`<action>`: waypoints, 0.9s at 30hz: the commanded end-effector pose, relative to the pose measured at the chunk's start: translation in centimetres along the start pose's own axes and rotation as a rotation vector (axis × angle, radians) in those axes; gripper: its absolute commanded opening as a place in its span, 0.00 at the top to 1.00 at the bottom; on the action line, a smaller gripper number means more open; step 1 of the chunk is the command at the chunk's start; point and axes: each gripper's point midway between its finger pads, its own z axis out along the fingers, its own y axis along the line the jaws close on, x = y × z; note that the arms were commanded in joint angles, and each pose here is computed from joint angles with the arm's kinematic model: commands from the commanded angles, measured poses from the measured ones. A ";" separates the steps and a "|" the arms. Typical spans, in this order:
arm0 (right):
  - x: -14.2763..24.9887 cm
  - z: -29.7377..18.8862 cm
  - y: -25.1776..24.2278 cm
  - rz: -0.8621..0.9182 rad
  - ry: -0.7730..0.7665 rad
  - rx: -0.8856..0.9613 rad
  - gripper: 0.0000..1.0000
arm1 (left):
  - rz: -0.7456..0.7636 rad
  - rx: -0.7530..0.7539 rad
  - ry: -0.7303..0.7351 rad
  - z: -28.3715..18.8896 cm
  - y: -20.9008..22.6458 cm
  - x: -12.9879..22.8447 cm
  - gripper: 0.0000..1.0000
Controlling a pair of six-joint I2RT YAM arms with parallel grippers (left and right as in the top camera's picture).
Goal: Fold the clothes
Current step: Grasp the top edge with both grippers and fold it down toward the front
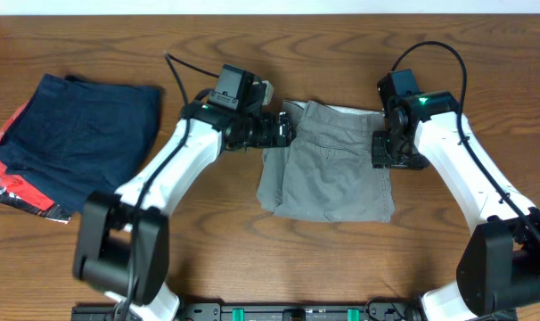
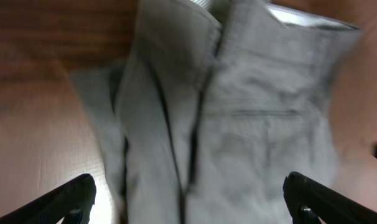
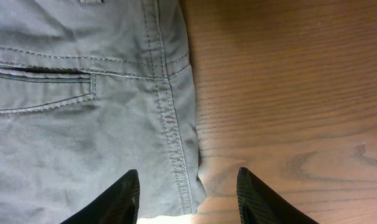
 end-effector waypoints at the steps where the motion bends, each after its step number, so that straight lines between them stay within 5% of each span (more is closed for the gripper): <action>1: -0.3 -0.3 -0.2 0.023 -0.007 -0.003 0.50 | -0.030 -0.024 0.003 2.5 1.7 -0.5 0.02; 7: -0.1 -0.3 -0.3 0.022 0.000 0.000 0.51 | -0.144 0.000 0.026 6.5 3.1 -0.3 0.02; 11: -0.1 -0.3 -0.3 0.022 0.000 0.000 0.51 | -0.172 0.201 0.117 8.6 -0.2 1.2 0.02; 17: -0.1 -0.3 -0.3 0.022 -0.001 -0.001 0.51 | -0.139 0.191 0.185 11.2 -1.8 4.0 0.03; 20: 0.0 -0.3 -0.3 0.021 0.002 0.000 0.50 | -0.109 0.205 0.187 11.6 -2.9 4.3 0.36; 22: 0.0 -0.3 -0.3 0.021 0.003 0.000 0.50 | -0.095 0.211 0.190 11.7 -3.5 4.6 0.42; 27: 0.0 -0.2 0.3 0.019 0.009 -0.033 0.52 | -0.073 0.212 0.212 12.1 -4.5 5.6 0.09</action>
